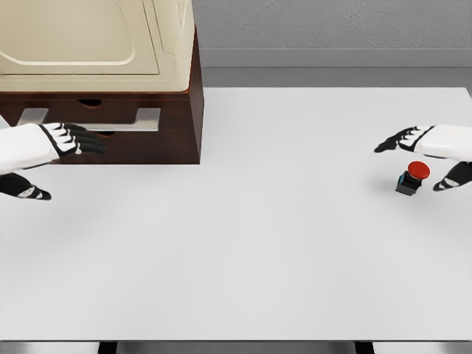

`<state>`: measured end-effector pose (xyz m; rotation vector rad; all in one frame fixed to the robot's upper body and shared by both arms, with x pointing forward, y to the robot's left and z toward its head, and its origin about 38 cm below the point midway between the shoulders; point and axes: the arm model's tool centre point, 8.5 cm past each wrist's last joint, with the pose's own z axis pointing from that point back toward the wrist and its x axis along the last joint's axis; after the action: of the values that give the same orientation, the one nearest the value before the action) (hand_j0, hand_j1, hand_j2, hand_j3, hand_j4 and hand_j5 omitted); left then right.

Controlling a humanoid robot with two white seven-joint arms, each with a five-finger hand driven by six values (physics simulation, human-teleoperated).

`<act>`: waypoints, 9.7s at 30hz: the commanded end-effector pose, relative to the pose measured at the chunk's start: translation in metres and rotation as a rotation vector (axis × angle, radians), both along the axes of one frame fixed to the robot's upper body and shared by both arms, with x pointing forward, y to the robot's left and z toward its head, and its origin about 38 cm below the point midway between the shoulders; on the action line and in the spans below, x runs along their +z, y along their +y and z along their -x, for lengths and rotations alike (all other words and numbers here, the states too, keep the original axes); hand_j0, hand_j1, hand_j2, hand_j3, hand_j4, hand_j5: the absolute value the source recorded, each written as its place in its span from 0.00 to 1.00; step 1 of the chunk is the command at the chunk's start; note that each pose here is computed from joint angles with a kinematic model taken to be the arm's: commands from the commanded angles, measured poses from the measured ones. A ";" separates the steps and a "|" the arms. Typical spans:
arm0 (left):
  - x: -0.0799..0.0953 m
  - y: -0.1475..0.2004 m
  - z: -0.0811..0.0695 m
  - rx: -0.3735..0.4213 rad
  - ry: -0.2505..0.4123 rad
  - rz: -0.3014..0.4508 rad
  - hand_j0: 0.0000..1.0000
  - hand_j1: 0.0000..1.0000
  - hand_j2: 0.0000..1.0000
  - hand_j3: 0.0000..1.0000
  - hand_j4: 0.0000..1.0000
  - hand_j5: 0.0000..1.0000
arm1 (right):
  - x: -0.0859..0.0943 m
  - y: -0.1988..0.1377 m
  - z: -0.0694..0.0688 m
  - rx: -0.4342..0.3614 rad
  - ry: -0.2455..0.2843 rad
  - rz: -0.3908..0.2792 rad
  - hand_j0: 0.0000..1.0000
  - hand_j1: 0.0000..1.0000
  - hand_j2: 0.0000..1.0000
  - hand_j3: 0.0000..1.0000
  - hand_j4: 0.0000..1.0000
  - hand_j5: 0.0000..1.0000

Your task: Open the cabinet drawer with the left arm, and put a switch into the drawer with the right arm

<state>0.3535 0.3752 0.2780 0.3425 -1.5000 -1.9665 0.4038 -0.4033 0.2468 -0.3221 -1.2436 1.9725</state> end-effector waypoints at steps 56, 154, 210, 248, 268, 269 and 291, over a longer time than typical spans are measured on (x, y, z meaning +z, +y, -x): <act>-0.031 0.007 -0.044 0.107 0.113 0.186 1.00 1.00 1.00 1.00 1.00 1.00 | -0.053 -0.016 -0.035 -0.080 0.139 0.139 0.86 0.86 0.86 0.86 0.86 0.86; -0.030 0.023 -0.033 0.146 0.164 0.210 0.83 0.83 0.83 0.83 0.83 0.83 | 0.095 0.208 -0.063 0.439 -0.187 -0.133 0.46 0.46 0.46 0.46 0.46 0.46; -0.036 0.010 -0.001 0.087 0.247 0.209 0.78 0.78 0.78 0.78 0.78 0.78 | 0.144 0.373 -0.088 0.622 -0.226 -0.188 0.46 0.46 0.46 0.46 0.46 0.46; -0.038 0.018 0.024 0.111 0.291 0.212 0.76 0.76 0.76 0.76 0.76 0.76 | 0.135 0.394 -0.097 0.606 -0.194 -0.185 0.54 0.54 0.54 0.54 0.54 0.54; -0.039 0.019 0.034 0.117 0.306 0.218 0.76 0.76 0.76 0.76 0.76 0.76 | 0.132 0.405 -0.092 0.628 -0.191 -0.178 0.74 0.74 0.74 0.74 0.74 0.74; -0.042 0.018 0.035 0.118 0.313 0.219 0.76 0.76 0.76 0.76 0.76 0.76 | 0.134 0.410 -0.090 0.637 -0.193 -0.179 0.74 0.74 0.74 0.74 0.74 0.74; -0.036 0.027 0.038 0.146 0.297 0.210 0.72 0.72 0.72 0.72 0.72 0.72 | 0.150 0.426 -0.054 0.770 -0.244 -0.167 1.00 1.00 1.00 1.00 1.00 1.00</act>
<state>0.3178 0.3985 0.2470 0.0564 -1.4803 -1.5917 0.4630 0.0270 0.3933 0.0201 -1.8632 2.4738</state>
